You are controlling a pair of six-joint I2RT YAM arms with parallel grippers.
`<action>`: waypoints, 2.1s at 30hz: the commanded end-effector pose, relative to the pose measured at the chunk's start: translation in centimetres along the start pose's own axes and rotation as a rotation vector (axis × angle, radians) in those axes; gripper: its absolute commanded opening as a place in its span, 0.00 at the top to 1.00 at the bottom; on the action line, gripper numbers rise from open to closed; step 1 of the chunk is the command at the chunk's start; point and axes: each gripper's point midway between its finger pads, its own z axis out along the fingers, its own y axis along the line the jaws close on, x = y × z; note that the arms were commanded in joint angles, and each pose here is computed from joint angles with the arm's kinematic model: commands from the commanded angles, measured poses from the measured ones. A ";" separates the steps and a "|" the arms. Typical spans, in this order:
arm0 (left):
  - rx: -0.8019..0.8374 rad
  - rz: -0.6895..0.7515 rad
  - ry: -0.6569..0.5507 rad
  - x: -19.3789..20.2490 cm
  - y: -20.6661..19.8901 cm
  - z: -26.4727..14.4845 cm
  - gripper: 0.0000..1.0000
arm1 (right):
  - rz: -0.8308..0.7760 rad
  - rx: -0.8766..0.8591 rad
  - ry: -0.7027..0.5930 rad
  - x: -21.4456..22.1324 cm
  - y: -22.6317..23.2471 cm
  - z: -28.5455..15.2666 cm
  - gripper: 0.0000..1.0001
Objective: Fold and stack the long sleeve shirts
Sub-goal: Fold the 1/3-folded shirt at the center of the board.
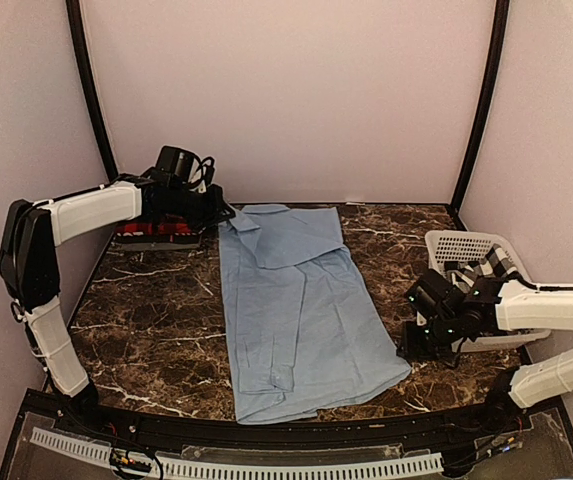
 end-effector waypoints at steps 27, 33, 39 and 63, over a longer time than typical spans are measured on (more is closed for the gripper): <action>0.047 0.068 -0.151 -4.2 -4.7 -5.9 1.00 | -0.033 -0.110 0.007 1.8 3.6 -1.5 1.00; -0.091 0.094 -0.229 -5.9 -2.8 -9.2 1.00 | -0.241 -0.125 0.040 3.6 8.7 -1.8 1.00; -0.205 0.089 -0.279 -6.2 -0.2 -12.0 1.00 | -0.338 -0.159 0.093 5.4 12.2 -0.9 1.00; -0.216 0.138 -0.454 -11.2 -1.6 -18.2 1.00 | -0.414 -0.358 0.153 5.9 19.4 -1.2 1.00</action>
